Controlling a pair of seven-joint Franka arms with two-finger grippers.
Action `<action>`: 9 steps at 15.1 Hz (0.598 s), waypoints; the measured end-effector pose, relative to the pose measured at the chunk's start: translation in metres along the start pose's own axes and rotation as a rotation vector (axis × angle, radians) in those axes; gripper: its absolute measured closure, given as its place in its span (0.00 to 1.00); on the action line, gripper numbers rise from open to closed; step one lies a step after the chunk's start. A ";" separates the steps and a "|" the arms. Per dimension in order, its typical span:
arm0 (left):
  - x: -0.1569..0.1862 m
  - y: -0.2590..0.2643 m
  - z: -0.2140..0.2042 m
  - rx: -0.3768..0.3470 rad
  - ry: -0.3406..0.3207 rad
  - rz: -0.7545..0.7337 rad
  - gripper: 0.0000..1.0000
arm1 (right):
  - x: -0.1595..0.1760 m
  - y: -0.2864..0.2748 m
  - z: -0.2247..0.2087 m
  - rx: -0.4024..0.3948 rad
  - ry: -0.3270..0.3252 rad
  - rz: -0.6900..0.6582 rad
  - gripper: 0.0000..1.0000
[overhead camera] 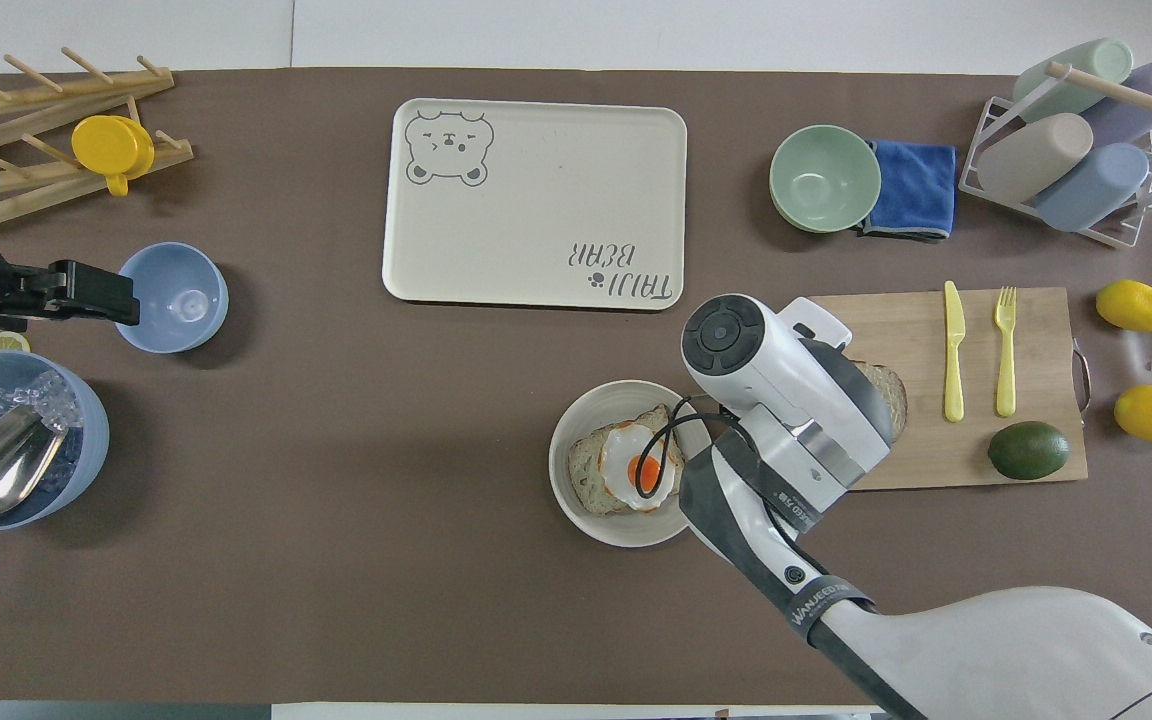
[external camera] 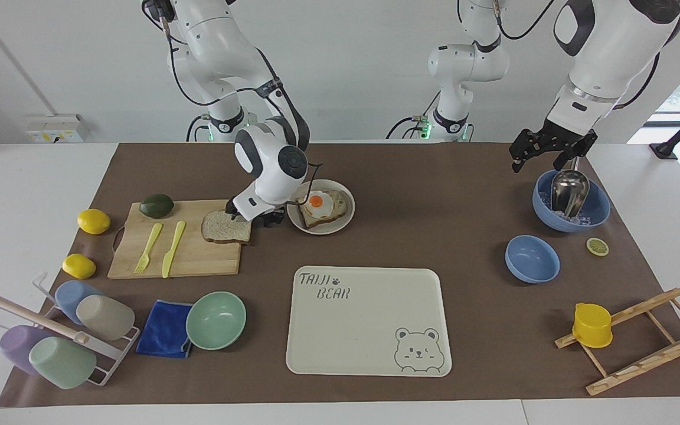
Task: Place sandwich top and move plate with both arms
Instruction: 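Close the right gripper on the bread slice, then lift the bread slice with the right gripper toward the white plate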
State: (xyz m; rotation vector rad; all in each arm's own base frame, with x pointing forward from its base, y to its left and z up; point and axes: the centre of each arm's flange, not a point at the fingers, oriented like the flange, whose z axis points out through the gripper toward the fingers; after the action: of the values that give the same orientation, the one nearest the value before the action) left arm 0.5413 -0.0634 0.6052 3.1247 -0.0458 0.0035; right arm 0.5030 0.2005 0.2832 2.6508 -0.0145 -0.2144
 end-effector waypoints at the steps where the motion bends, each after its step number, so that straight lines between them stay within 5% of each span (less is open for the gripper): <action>1: 0.000 0.000 0.000 0.000 0.000 0.000 0.00 | -0.001 0.002 0.002 -0.011 0.003 -0.004 0.00; 7: 0.000 0.000 0.000 0.000 0.000 0.000 0.00 | -0.004 0.011 0.013 -0.060 0.016 -0.020 0.03; 9: 0.000 0.000 0.000 0.000 0.000 0.000 0.00 | -0.005 0.010 0.014 -0.061 0.014 -0.022 0.23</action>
State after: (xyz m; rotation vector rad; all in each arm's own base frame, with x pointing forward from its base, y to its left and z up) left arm 0.5413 -0.0634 0.6052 3.1247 -0.0458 0.0035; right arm 0.4962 0.1851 0.2766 2.5924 0.0252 -0.2002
